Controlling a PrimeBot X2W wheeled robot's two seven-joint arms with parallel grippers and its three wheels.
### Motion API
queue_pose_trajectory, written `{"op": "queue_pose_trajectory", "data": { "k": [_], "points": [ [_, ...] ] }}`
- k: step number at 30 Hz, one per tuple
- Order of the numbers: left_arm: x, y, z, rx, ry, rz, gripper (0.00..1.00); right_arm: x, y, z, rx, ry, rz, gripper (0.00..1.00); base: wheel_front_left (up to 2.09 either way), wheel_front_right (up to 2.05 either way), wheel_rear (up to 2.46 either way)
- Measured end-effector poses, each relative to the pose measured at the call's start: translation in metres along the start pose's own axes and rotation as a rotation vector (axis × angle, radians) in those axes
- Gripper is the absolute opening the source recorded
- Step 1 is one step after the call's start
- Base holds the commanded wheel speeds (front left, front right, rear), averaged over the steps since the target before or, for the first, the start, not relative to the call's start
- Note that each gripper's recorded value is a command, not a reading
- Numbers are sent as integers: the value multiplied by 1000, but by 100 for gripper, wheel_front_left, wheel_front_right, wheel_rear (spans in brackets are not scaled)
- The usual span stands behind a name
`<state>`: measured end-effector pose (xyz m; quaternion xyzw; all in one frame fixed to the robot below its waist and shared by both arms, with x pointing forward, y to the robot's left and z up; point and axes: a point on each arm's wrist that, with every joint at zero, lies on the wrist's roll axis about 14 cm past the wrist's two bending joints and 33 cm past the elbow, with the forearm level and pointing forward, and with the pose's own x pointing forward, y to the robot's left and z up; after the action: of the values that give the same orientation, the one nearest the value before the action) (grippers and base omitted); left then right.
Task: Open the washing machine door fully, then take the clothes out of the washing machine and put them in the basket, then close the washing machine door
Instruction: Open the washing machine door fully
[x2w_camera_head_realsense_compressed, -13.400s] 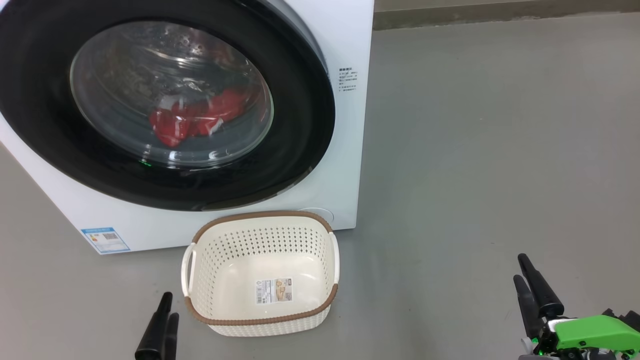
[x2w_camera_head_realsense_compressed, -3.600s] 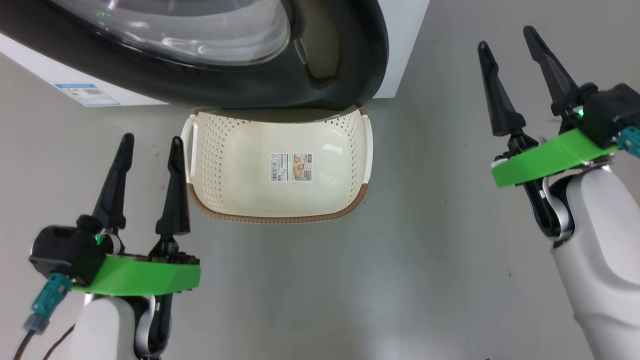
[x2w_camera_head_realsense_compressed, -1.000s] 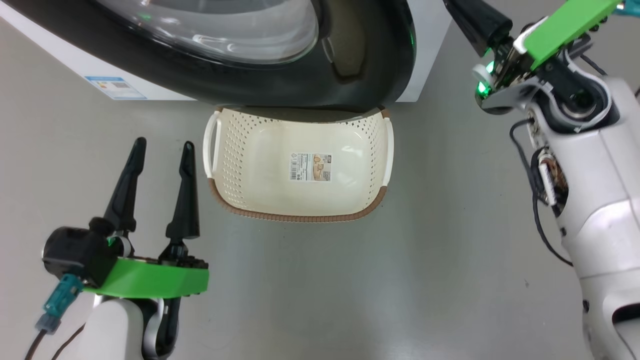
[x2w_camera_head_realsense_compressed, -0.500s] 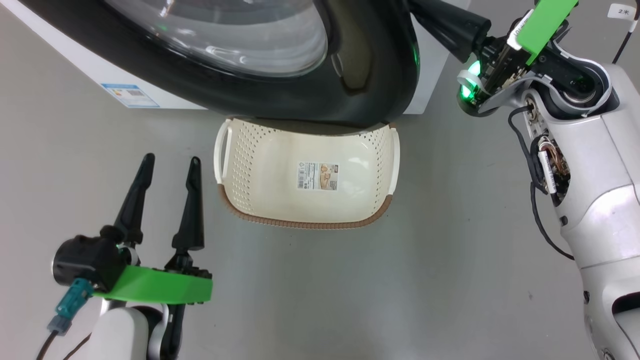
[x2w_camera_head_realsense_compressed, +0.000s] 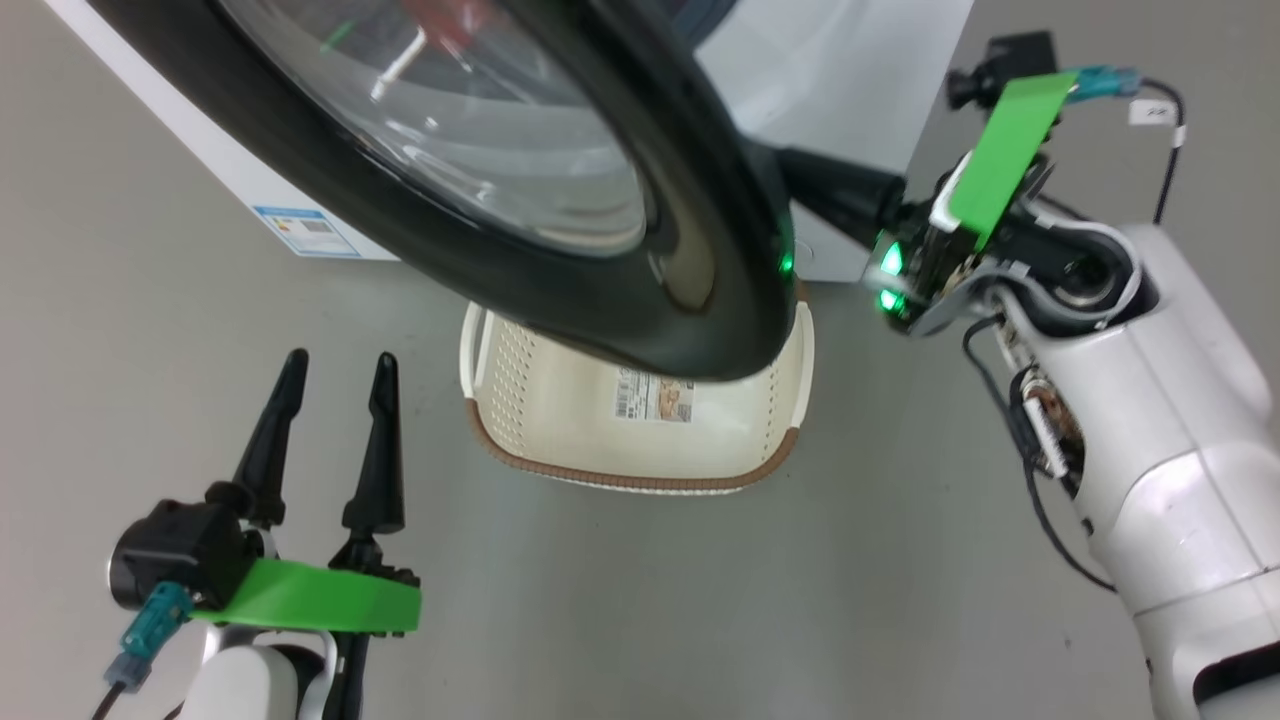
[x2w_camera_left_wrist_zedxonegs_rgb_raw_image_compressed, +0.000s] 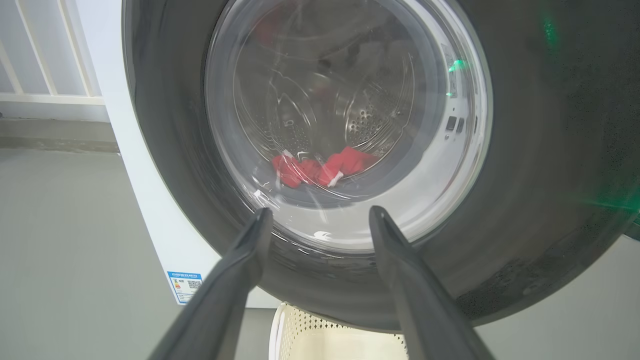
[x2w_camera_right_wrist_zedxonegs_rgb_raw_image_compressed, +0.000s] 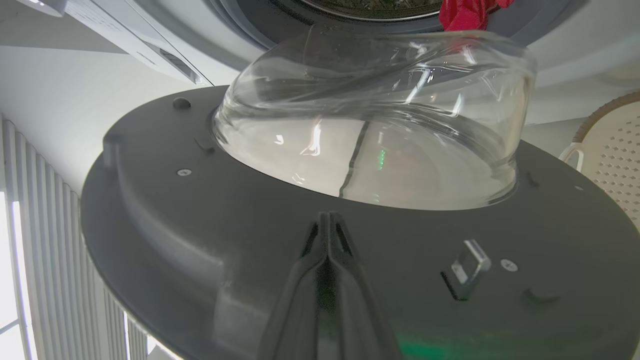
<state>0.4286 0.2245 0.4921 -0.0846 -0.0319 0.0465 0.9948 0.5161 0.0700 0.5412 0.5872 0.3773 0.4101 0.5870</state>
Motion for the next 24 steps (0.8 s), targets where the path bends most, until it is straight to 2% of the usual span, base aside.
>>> {"op": "queue_pose_trajectory", "data": {
  "k": [24],
  "points": [
    [-70, 44, 39, 11, -74, 149, 100, 23, 9, -139, -53, 316, -49, 0, 0, 0, 0]
  ]
}}
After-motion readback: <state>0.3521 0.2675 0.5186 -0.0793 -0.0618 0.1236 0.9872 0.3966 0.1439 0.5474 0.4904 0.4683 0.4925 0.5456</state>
